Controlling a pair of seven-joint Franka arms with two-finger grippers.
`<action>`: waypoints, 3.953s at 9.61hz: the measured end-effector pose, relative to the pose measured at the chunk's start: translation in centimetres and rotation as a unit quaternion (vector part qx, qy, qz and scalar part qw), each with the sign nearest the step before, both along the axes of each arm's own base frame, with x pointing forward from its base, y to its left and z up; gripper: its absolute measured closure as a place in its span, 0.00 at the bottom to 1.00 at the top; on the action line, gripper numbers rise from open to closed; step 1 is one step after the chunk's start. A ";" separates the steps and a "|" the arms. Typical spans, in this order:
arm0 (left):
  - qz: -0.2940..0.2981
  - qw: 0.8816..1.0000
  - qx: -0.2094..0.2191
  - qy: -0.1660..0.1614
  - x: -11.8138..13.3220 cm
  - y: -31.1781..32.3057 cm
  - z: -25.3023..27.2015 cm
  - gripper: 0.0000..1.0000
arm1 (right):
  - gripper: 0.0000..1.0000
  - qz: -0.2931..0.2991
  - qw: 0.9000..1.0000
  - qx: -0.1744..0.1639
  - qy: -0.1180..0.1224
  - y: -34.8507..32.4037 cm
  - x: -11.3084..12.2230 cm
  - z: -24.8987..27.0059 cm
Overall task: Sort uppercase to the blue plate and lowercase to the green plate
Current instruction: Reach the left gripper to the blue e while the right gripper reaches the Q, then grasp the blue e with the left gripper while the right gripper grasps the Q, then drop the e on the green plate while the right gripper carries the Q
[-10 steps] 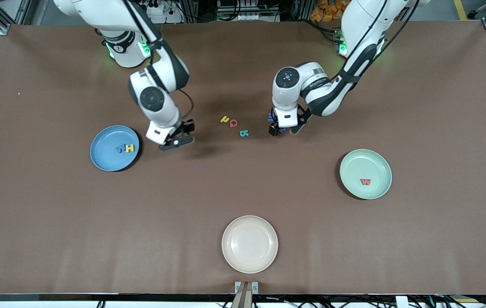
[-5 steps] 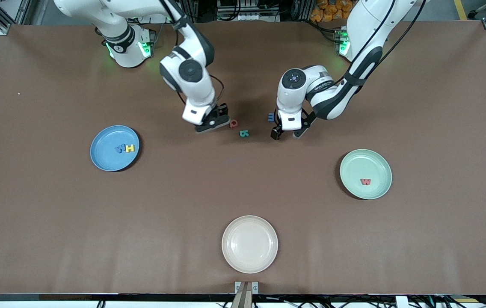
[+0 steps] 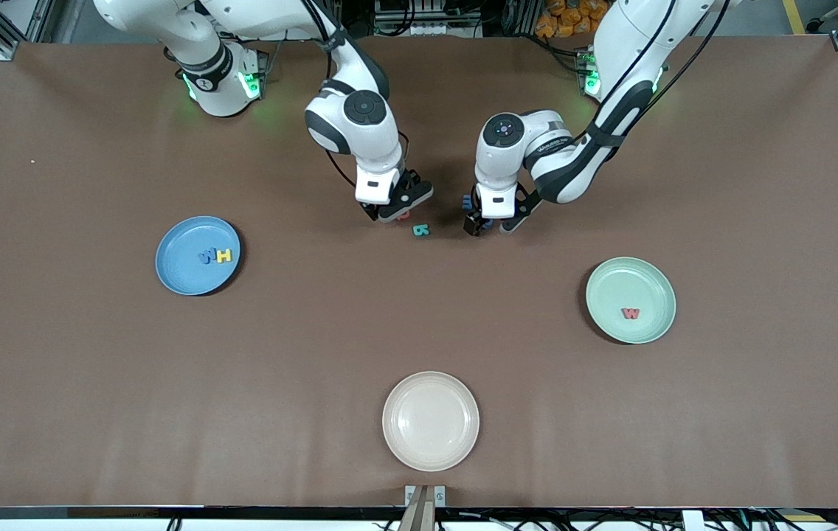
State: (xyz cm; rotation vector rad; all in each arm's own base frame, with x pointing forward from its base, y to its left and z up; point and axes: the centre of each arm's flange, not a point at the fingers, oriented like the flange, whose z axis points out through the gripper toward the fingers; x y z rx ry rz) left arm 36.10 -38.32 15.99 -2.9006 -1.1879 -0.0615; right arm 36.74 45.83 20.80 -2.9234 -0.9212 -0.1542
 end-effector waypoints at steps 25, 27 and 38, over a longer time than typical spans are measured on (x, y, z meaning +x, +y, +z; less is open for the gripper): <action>0.181 0.980 0.046 -0.061 19.5 23.8 8.0 0.63 | 0.63 0.078 0.997 -0.001 -0.007 0.3 -1.4 -2.9; 0.181 0.981 0.051 -0.055 19.7 25.0 7.8 0.62 | 0.63 0.071 0.997 -0.007 -0.007 0.3 -0.2 -2.2; 0.098 0.994 0.053 -0.020 15.4 15.6 7.5 0.00 | 0.63 0.145 0.976 -0.149 0.067 -25.6 16.1 4.9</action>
